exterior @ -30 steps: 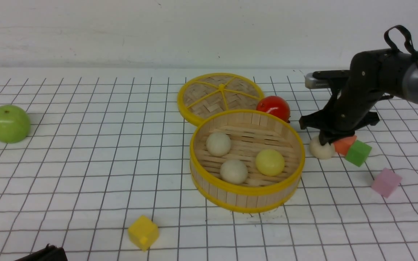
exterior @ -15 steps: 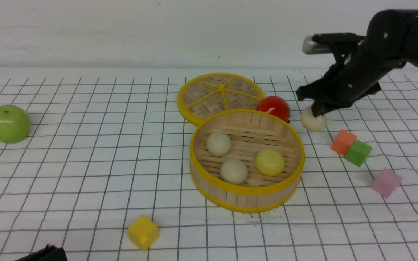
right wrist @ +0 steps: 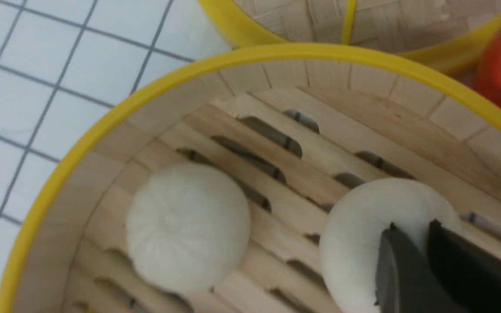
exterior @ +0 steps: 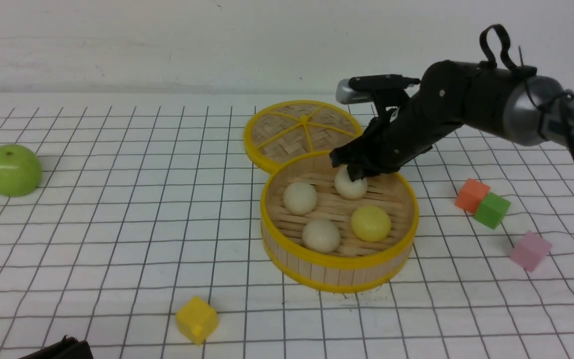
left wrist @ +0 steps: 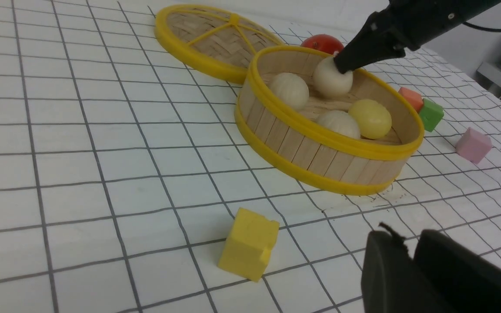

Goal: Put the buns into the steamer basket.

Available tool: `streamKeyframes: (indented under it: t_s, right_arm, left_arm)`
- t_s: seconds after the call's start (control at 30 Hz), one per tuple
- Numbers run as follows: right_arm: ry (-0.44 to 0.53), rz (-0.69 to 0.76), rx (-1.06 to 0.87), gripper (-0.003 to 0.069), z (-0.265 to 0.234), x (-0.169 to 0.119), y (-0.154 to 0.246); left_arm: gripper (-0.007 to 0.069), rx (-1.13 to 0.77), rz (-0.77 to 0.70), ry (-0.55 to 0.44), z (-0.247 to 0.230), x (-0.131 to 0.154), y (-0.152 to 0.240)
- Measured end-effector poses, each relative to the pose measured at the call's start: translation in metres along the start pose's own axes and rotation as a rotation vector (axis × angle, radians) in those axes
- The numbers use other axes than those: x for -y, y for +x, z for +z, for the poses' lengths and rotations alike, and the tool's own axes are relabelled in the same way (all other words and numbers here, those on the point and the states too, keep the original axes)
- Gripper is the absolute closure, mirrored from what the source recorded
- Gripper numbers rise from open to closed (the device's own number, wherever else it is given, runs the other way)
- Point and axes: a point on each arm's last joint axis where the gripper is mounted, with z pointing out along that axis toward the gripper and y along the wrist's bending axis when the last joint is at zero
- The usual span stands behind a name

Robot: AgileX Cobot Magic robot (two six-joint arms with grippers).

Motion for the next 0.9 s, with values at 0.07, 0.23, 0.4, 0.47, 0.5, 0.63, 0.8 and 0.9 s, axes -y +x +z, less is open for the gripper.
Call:
streamKeyframes:
  t_s: [0.07,0.23,0.4,0.47,0.5,0.63,0.8,0.9]
  right_arm:
    - [0.001,0.002,0.001,0.047,0.003,0.001,0.001]
    - [-0.003,0.001,0.006,0.0274,-0.004,-0.001,-0.002]
    - [-0.021,-0.034,-0.034,0.025,-0.066,-0.014,-0.011]
    - [-0.007,-0.05,-0.053,0.0297,-0.103,-0.019,-0.011]
    - [0.006,-0.054,-0.062,0.0339,-0.12,-0.02,-0.007]
    - [0.048,-0.024,-0.08,0.0544,-0.184,-0.025,0.014]
    - [0.084,0.049,-0.03,0.0678,-0.242,-0.028,0.063]
    - [0.091,0.061,0.009,0.0677,-0.26,-0.028,0.086]
  left_arm:
    - [0.0533,0.0,0.0,0.0,0.0,0.0,0.0]
    - [0.0526,0.0,0.0,0.0,0.0,0.0,0.0]
    - [0.0516,0.0,0.0,0.0,0.0,0.0,0.0]
    - [0.0515,0.0,0.0,0.0,0.0,0.0,0.0]
    - [0.0515,0.0,0.0,0.0,0.0,0.0,0.0]
    - [0.0513,0.0,0.0,0.0,0.0,0.0,0.0]
    - [0.0507,0.0,0.0,0.0,0.0,0.0,0.0]
    - [0.0502,0.0,0.0,0.0,0.0,0.0,0.0]
